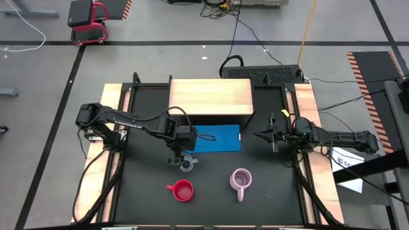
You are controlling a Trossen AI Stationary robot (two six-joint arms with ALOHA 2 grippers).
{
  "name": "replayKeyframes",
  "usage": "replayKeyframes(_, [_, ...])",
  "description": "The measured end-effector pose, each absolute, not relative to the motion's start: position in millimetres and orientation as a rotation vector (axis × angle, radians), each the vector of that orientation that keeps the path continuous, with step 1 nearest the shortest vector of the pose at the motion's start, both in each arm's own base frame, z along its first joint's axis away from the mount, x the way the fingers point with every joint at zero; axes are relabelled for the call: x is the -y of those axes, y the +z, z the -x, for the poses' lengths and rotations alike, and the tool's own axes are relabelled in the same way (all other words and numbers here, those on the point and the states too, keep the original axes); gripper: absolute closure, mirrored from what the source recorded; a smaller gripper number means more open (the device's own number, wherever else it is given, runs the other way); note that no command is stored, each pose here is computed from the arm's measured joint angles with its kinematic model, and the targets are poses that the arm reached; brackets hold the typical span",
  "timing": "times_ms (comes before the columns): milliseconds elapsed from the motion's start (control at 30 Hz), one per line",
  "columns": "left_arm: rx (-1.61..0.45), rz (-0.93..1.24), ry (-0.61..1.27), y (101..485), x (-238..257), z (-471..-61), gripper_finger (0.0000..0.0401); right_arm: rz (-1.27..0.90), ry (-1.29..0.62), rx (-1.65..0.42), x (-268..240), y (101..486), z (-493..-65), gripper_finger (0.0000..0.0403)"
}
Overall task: Stack small to large cups/mugs on shelf
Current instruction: Put the glass mug on the shelf
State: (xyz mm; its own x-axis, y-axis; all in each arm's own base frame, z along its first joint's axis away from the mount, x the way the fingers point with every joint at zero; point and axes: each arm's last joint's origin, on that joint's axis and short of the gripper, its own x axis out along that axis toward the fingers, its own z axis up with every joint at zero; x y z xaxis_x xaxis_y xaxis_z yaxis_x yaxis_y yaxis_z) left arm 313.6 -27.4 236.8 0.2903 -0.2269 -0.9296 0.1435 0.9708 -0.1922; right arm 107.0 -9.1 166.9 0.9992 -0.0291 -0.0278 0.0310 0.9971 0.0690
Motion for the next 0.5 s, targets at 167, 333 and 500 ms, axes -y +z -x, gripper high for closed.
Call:
replayKeyframes(167, [-1.231, 0.075, -0.249, 237.4, 27.6, -315.5, 0.0105, -0.07, -0.03, -0.028, 9.0, 166.8, -107.0, 0.0403])
replayKeyframes(333, [-1.232, 0.061, -0.259, 235.1, 29.2, -317.0, 0.0105, -0.07, -0.03, -0.034, 9.0, 166.1, -106.9, 0.0403])
replayKeyframes(500, [-1.25, 0.028, -0.267, 228.8, 33.8, -319.9, 0.0105, -0.071, -0.03, -0.044, 9.0, 165.2, -106.9, 0.0403])
